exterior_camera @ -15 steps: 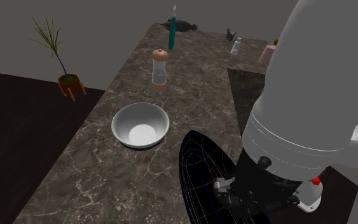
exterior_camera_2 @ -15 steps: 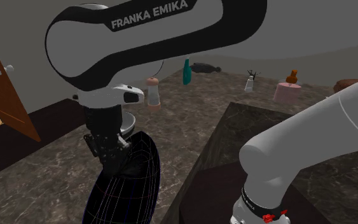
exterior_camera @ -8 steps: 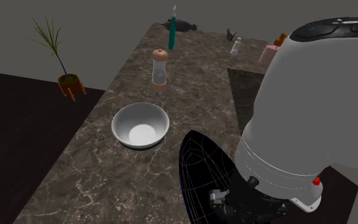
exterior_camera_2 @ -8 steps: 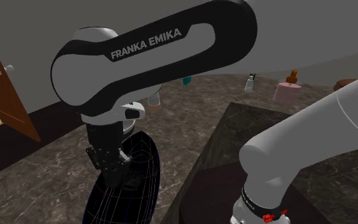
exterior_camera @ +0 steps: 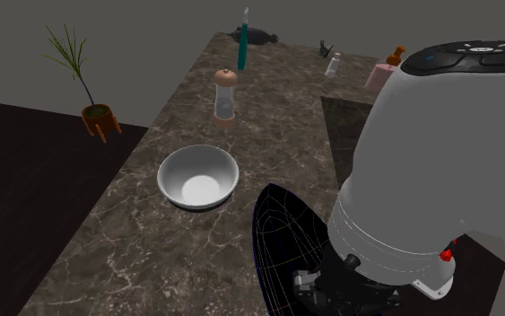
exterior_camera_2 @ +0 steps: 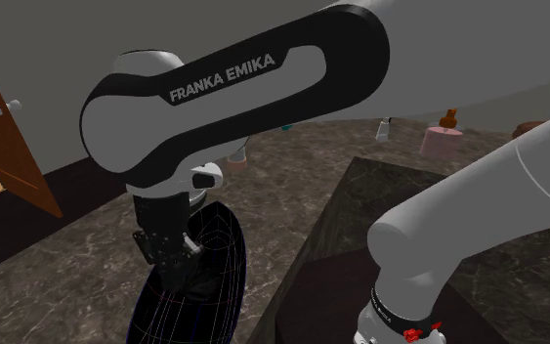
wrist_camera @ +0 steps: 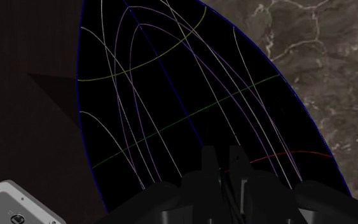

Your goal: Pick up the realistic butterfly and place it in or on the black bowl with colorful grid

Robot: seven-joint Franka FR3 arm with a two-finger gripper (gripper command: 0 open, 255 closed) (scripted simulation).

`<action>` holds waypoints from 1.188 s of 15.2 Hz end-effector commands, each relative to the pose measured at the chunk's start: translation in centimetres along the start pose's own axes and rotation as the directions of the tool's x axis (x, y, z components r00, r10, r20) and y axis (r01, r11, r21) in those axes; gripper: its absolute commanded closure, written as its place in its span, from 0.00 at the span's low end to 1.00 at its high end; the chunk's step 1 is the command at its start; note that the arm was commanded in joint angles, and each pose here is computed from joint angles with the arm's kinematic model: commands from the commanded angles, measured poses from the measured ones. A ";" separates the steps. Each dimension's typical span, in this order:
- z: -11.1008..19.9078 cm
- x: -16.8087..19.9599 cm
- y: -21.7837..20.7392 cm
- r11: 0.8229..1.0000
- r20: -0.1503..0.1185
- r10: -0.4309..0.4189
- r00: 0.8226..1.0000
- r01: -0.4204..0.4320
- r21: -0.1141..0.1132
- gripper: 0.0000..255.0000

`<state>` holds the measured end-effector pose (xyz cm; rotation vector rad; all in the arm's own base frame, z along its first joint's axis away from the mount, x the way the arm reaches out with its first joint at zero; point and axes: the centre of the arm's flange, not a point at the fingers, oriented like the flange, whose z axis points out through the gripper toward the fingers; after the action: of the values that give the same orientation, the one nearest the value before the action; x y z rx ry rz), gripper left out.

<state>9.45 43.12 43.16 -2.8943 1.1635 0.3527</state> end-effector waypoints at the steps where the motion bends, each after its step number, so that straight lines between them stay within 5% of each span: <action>1: 0.0 0.0 0.0 1.000 0.000 0.000 1.000 0.000 0.000 0.00; 6: 0.0 0.0 0.0 1.000 0.000 0.000 1.000 0.000 0.000 0.00; 10: -5.0 0.0 0.0 1.000 0.000 0.000 1.000 0.000 0.000 0.00; 18: -5.0 0.0 0.0 1.000 0.000 0.000 1.000 0.000 0.000 0.00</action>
<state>10.49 42.70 48.02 -2.8942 1.1635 0.3526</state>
